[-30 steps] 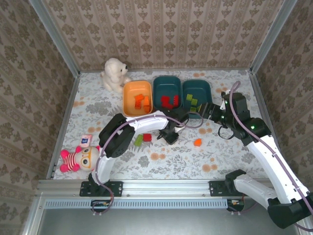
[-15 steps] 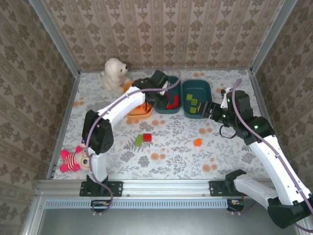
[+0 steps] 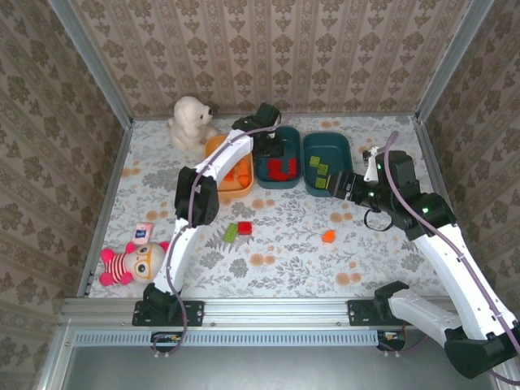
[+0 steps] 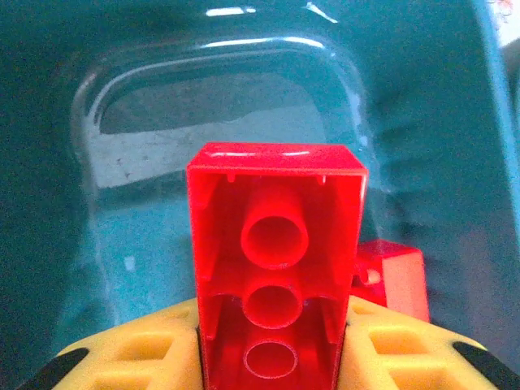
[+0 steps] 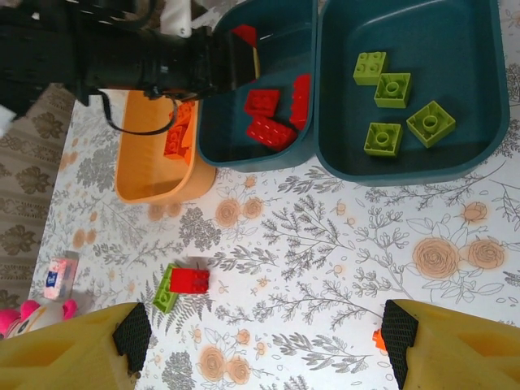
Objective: Sort the legos into containers by color
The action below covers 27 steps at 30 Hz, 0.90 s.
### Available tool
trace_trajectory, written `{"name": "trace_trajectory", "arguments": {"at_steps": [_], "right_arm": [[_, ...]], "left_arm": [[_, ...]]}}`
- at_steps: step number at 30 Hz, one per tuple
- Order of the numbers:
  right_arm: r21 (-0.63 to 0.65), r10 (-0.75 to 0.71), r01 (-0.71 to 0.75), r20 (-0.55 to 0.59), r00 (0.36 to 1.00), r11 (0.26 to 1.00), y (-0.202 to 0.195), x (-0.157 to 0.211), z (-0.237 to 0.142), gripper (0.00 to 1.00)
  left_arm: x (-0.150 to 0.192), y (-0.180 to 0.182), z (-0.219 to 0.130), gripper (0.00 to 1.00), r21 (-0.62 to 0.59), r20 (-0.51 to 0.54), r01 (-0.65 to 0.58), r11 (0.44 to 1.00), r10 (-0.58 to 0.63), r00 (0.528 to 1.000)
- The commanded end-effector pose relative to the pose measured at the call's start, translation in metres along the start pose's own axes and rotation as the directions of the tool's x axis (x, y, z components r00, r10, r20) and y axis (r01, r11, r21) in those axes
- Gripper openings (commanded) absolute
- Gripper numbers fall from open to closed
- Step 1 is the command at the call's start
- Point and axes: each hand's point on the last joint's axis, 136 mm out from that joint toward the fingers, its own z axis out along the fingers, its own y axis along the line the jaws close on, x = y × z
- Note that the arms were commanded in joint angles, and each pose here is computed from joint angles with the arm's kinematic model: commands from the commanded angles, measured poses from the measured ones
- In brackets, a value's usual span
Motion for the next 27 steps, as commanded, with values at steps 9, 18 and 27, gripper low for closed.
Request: {"name": "trace_trajectory", "arguments": {"at_steps": [9, 18, 27], "right_arm": [[0.005, -0.012, 0.012, -0.062, 0.998, 1.000, -0.007, 0.022, -0.003, 0.79], [0.007, -0.055, 0.056, -0.104, 0.993, 0.998, -0.004, 0.021, 0.019, 0.79], [-0.040, -0.263, 0.260, -0.181, 0.948, 0.965, 0.036, 0.037, 0.057, 0.78]], "left_arm": [[-0.008, -0.010, 0.010, 0.56, 0.116, -0.011, 0.126, 0.985, -0.126, 0.992], [-0.042, -0.025, -0.052, 0.64, 0.165, 0.100, 0.121, 0.979, -0.139, 0.985], [-0.050, -0.006, -0.154, 0.62, 0.189, 0.227, 0.186, 0.964, -0.227, 0.947]]}}
